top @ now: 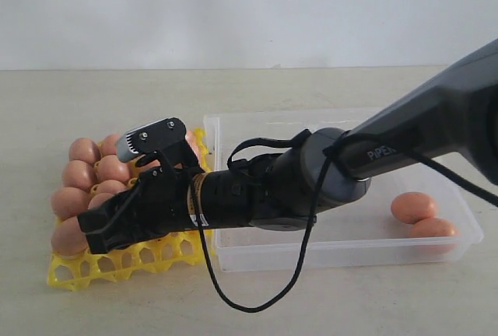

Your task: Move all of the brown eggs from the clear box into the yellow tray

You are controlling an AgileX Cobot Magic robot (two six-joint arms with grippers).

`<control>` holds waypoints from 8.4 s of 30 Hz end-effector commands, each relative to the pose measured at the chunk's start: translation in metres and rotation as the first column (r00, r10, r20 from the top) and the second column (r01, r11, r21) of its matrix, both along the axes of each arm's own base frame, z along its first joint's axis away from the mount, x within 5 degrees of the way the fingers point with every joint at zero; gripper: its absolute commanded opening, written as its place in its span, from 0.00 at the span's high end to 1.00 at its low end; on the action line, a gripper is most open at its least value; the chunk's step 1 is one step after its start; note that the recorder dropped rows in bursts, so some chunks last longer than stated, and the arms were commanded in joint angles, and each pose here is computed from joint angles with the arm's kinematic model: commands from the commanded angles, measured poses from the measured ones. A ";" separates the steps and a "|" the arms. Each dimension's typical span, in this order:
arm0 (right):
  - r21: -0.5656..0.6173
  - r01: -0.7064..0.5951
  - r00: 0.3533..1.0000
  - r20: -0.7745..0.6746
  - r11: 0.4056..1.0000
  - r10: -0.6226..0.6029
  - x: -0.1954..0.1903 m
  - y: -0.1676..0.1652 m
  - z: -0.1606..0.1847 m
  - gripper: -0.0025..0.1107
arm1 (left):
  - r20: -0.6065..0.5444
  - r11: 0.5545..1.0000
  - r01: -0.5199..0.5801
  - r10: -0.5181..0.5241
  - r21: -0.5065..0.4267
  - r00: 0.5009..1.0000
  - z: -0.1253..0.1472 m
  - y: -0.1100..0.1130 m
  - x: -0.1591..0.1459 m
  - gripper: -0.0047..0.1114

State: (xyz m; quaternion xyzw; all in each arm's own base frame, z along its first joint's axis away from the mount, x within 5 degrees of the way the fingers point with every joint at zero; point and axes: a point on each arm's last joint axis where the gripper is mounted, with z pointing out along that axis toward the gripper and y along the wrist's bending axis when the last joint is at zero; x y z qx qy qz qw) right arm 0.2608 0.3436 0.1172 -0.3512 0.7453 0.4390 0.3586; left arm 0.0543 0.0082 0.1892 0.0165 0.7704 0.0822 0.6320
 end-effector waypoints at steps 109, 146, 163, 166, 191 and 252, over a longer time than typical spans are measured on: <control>-0.577 -0.274 0.928 0.050 0.769 0.369 0.010 0.105 0.043 0.98 | 0.000 1.000 0.006 -0.006 -0.004 1.000 -0.001 0.000 0.000 0.77; -0.892 0.087 0.993 0.111 0.444 0.028 0.026 -0.114 0.168 0.98 | 0.000 1.000 0.006 -0.006 -0.004 1.000 -0.001 0.000 0.000 0.77; -0.855 -0.293 0.955 -0.286 0.428 0.082 0.070 -0.245 0.102 0.51 | 0.000 1.000 0.006 -0.006 -0.004 1.000 -0.001 0.000 0.000 0.77; -0.860 -0.293 0.955 -0.285 0.418 0.084 0.066 -0.246 0.092 0.41 | 0.000 1.000 0.006 -0.006 -0.004 1.000 -0.001 0.000 0.000 0.77; -0.915 -0.307 0.921 -0.215 0.263 0.325 0.079 -0.253 0.034 0.41 | 0.000 1.000 0.006 -0.006 -0.004 1.000 -0.001 0.000 0.000 0.77; -0.195 0.015 0.988 0.153 0.981 0.015 0.025 -0.074 0.079 0.98 | 0.000 1.000 0.006 -0.006 -0.004 1.000 -0.001 0.000 0.000 0.77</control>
